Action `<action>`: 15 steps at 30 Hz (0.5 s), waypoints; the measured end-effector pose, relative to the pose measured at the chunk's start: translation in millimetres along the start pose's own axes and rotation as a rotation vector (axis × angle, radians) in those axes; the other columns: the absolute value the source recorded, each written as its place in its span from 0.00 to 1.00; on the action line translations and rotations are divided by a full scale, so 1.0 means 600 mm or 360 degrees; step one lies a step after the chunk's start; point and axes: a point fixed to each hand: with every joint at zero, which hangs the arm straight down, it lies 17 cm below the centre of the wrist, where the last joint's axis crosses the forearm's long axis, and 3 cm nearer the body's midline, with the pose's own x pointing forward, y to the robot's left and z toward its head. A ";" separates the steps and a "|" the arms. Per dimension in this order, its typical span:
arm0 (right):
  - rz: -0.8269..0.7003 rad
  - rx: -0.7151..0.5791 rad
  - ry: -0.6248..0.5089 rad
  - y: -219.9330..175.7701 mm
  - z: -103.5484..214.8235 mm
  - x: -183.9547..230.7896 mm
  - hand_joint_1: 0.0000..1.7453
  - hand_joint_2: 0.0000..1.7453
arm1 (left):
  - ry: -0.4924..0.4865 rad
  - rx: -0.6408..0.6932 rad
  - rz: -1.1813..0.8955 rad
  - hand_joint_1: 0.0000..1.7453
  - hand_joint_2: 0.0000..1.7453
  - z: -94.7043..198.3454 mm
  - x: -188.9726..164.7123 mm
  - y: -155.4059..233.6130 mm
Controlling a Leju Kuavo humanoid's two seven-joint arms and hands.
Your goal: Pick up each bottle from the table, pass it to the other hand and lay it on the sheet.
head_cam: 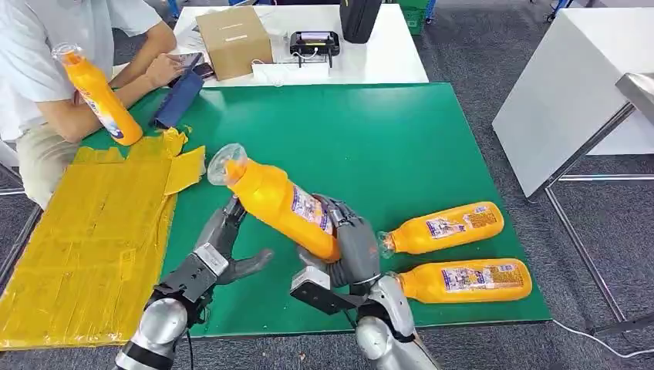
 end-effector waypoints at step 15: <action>0.0105 0.0201 -0.0137 0.084 0.002 0.041 1.00 1.00 | 0.0004 -0.0028 0.0141 0.00 1.00 -0.003 0.000 -0.004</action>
